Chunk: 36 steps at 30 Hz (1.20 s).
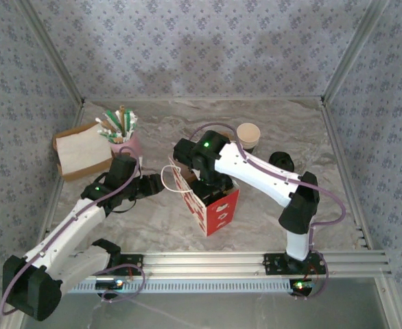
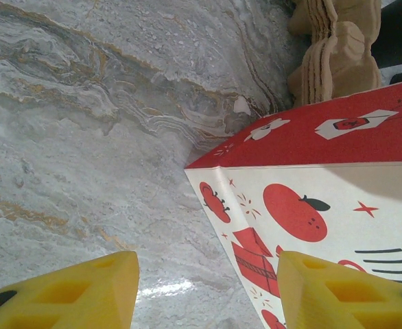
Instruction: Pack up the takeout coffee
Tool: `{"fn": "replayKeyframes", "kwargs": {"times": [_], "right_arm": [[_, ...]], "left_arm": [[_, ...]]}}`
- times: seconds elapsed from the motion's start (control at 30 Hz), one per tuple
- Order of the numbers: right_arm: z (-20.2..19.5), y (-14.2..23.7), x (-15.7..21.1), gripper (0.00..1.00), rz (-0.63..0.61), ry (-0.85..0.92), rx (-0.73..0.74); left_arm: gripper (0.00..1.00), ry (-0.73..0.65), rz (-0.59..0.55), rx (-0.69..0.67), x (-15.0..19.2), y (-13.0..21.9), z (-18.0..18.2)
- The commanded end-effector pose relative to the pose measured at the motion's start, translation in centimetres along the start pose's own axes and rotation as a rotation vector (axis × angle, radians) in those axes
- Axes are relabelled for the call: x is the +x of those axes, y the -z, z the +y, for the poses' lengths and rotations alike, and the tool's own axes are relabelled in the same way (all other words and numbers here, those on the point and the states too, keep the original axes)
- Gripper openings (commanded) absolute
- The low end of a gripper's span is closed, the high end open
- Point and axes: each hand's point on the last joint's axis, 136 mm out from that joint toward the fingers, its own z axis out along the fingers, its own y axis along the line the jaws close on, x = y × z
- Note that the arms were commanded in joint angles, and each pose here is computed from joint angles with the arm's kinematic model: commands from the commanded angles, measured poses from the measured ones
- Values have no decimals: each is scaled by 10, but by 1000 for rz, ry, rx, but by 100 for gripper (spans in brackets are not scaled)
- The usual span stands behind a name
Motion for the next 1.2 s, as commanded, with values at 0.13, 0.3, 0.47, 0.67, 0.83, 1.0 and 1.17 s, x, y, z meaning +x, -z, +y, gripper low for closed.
{"fn": "replayKeyframes", "kwargs": {"times": [0.13, 0.3, 0.47, 0.67, 0.83, 1.0, 1.17], "right_arm": [[-1, 10, 6, 64, -24, 21, -10], [-1, 10, 7, 64, -35, 26, -10], [0, 11, 7, 64, -44, 29, -11], [0, 9, 7, 64, -43, 31, -12], [-1, 6, 6, 64, -39, 26, -8], [-1, 4, 5, 64, -36, 24, -8], [-2, 1, 5, 64, -30, 21, -10]], "left_arm": [[56, 4, -6, -4, -1, 1, -1], [56, 4, -4, -5, -1, 1, -1], [56, 6, -2, -7, 0, 0, -1], [56, 5, -2, -9, 0, 1, -1], [56, 4, -3, -9, 0, 1, -1], [56, 4, -3, -11, 0, 1, -1], [56, 5, -3, -11, 0, 1, -1]]}}
